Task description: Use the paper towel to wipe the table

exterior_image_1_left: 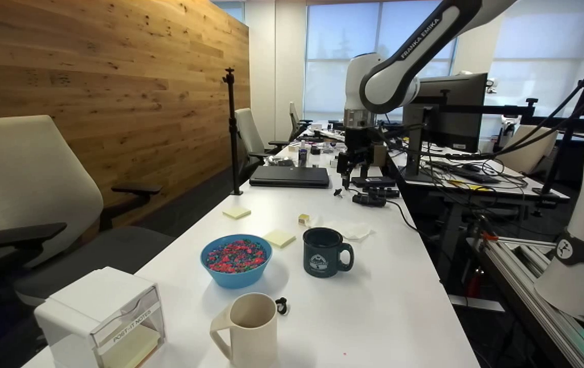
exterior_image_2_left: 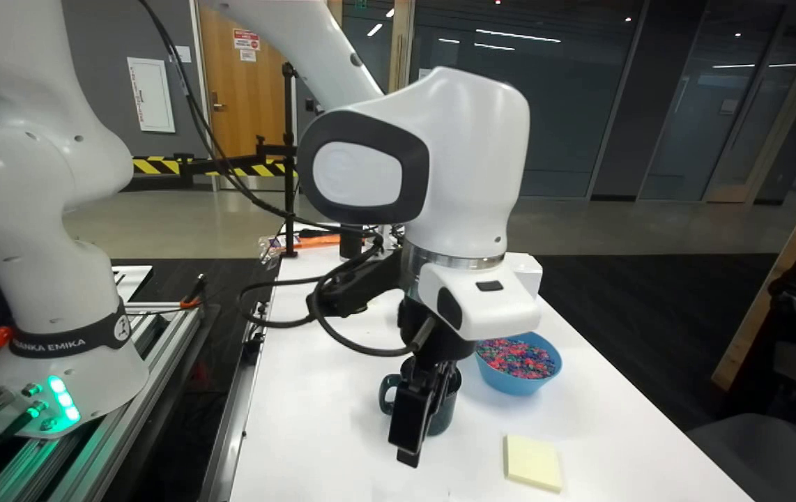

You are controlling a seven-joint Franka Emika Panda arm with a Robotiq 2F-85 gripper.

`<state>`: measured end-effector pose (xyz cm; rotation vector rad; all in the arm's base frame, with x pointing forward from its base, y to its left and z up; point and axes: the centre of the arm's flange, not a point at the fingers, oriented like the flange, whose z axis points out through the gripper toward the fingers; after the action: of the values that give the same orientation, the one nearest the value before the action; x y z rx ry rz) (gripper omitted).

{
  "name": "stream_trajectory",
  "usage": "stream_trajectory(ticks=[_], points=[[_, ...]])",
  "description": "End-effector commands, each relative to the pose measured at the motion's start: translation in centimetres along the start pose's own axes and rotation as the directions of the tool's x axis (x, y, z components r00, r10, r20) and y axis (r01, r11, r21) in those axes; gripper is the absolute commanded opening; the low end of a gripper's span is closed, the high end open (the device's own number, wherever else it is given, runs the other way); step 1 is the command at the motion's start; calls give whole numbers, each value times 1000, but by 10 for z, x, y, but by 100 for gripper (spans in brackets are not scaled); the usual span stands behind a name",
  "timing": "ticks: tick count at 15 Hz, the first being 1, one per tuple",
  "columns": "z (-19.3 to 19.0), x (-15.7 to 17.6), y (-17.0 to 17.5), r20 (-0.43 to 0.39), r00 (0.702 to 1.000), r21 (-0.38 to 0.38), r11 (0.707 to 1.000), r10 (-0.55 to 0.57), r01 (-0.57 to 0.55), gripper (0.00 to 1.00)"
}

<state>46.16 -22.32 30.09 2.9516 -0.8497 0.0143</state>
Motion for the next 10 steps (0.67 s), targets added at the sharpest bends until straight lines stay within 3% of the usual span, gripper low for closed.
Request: stream_trajectory(ticks=[1,3,6,10], points=[[10,8,2,28,979,20,980,-201,200,100],[16,7,1,38,950,17,950,-311,311,100],[28,10,4,43,924,-1,925,-381,381,100],[44,18,6,33,929,-9,929,-369,370,100]])
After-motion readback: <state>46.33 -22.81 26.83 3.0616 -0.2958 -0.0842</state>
